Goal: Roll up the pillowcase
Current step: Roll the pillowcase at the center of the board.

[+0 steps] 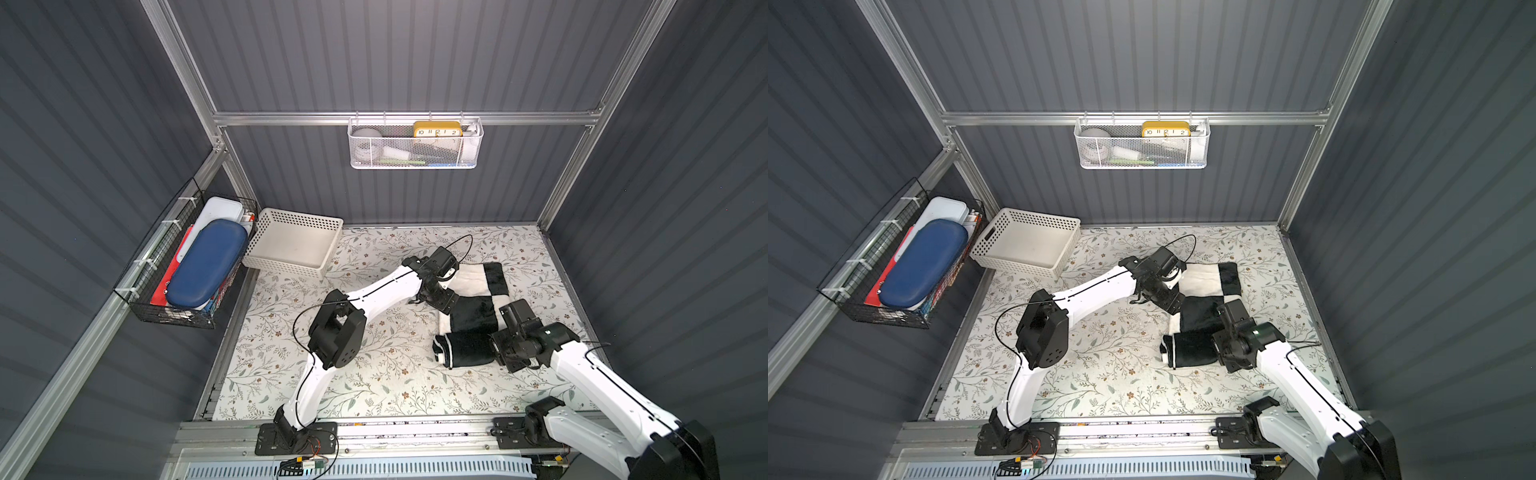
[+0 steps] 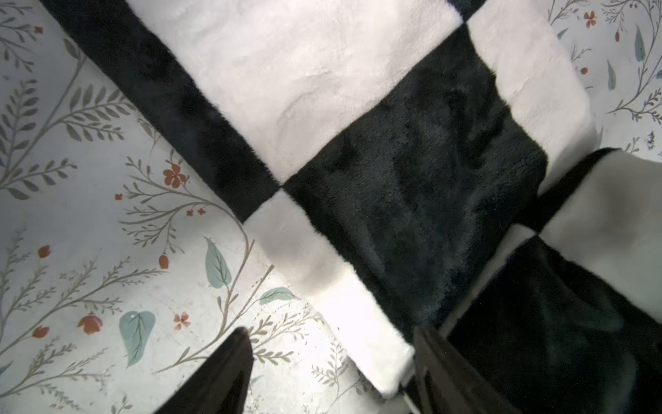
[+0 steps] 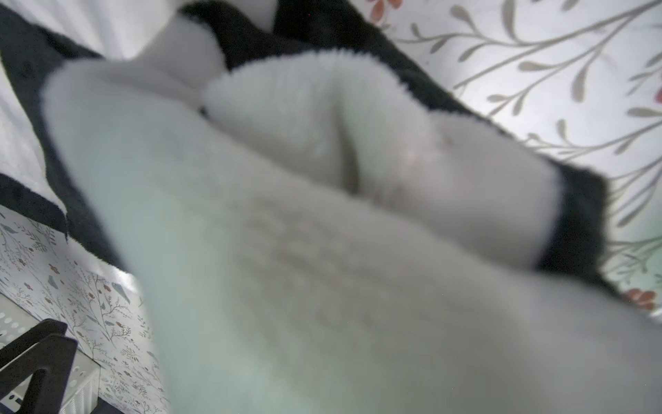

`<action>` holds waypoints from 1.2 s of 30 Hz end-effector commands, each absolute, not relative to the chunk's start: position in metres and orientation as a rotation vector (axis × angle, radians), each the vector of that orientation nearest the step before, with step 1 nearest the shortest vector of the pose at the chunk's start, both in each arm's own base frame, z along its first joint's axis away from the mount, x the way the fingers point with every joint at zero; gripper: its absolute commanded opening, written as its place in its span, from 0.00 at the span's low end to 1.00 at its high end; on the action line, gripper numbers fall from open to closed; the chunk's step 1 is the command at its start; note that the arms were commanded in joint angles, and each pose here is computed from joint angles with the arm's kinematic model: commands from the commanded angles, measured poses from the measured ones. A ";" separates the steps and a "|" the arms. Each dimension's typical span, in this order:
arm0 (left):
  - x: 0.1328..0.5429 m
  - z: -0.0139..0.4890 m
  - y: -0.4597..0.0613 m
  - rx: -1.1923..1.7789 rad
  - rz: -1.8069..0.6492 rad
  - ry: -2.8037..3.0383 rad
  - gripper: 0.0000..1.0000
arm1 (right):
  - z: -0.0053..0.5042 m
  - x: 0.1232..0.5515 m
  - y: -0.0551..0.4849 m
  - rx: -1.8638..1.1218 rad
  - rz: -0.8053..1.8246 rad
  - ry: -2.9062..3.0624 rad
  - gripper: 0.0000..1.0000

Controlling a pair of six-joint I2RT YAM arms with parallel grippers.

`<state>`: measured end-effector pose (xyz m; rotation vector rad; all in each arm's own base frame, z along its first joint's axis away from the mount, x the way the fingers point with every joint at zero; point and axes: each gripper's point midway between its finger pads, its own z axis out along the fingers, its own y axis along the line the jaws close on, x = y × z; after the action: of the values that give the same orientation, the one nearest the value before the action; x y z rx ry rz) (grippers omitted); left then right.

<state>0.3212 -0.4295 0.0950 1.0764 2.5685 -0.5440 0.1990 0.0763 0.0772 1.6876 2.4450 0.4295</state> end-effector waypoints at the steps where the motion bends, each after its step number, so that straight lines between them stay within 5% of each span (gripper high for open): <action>1: 0.317 0.099 -0.429 1.117 -0.556 2.553 0.74 | 0.088 0.215 0.086 1.631 0.470 2.499 0.12; 12: 0.311 0.089 -0.426 1.113 -0.568 2.570 0.74 | 0.102 0.263 0.074 1.603 0.500 2.490 0.25; 19: 0.314 0.091 -0.418 1.094 -0.512 2.585 0.75 | 0.100 0.285 0.073 1.612 0.494 2.507 0.44; 25: 0.341 0.108 -0.394 0.906 -0.343 2.573 0.77 | 0.100 0.300 0.067 1.616 0.510 2.471 0.46; 34: 0.384 0.140 -0.350 0.658 -0.306 2.535 0.80 | 0.081 0.311 0.045 1.696 0.441 2.469 0.32; 36: 0.381 0.138 -0.354 0.675 -0.342 2.545 0.80 | 0.082 0.321 0.045 1.679 0.476 2.454 0.37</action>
<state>0.3892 -0.3475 0.1400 0.6668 2.5307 -0.3185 0.3024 0.0533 0.0768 1.7184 2.4976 0.4611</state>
